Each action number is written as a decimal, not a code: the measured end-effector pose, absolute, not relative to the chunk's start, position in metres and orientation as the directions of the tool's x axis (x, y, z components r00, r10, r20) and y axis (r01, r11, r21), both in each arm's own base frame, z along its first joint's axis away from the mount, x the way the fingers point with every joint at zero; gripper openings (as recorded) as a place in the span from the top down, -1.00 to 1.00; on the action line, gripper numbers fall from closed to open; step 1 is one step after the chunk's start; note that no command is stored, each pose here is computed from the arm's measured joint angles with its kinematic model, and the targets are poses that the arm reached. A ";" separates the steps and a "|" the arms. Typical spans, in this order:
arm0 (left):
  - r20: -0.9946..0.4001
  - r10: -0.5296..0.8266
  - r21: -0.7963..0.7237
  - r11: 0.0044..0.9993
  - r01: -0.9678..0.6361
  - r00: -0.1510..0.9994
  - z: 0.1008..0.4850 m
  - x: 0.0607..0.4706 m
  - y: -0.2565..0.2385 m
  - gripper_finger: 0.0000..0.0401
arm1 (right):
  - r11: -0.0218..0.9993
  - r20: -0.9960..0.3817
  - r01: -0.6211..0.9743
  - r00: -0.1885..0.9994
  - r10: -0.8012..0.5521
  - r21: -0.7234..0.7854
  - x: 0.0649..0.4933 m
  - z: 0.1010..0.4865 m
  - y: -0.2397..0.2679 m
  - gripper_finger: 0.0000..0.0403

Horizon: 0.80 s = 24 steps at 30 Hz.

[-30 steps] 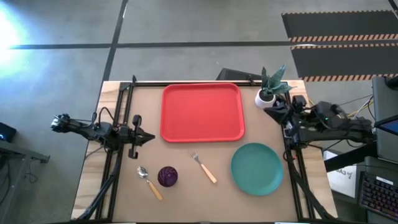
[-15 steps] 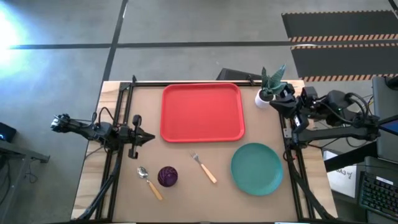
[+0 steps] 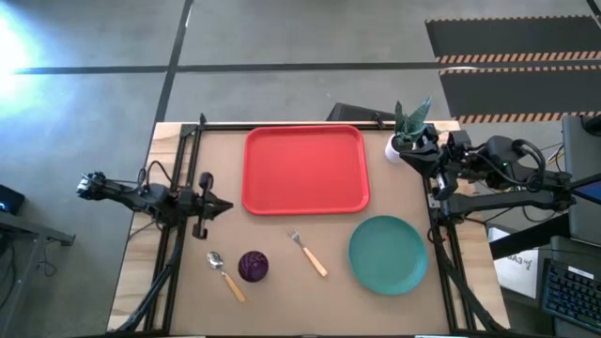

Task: Pick and place plate/cup/fork/spoon on tray
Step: Put the green plate on the orange tray

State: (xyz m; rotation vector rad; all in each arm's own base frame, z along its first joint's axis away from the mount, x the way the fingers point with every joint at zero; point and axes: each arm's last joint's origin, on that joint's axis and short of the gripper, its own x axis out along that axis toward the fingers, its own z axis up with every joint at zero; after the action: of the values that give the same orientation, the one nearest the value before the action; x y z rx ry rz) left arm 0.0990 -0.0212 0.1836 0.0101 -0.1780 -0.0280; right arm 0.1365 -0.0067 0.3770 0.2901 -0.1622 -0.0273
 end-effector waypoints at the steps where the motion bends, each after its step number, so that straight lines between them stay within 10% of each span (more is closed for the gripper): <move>1: 0.203 -0.028 0.006 1.000 0.027 0.979 0.186 0.099 -0.021 1.00 | 0.958 0.155 0.004 0.987 -0.050 0.287 0.136 0.377 -0.007 0.96; 24: 0.577 0.015 -0.153 0.984 0.091 0.817 0.223 0.083 -0.017 1.00 | 0.958 0.155 0.003 0.987 -0.050 0.288 0.137 0.377 -0.007 0.96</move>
State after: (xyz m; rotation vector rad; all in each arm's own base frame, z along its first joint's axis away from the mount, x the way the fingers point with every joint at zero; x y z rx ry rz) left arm 0.0825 -0.0166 0.2230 -0.1774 -0.6142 -0.0408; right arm 0.1365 -0.0067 0.3770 0.2908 -0.1617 -0.0269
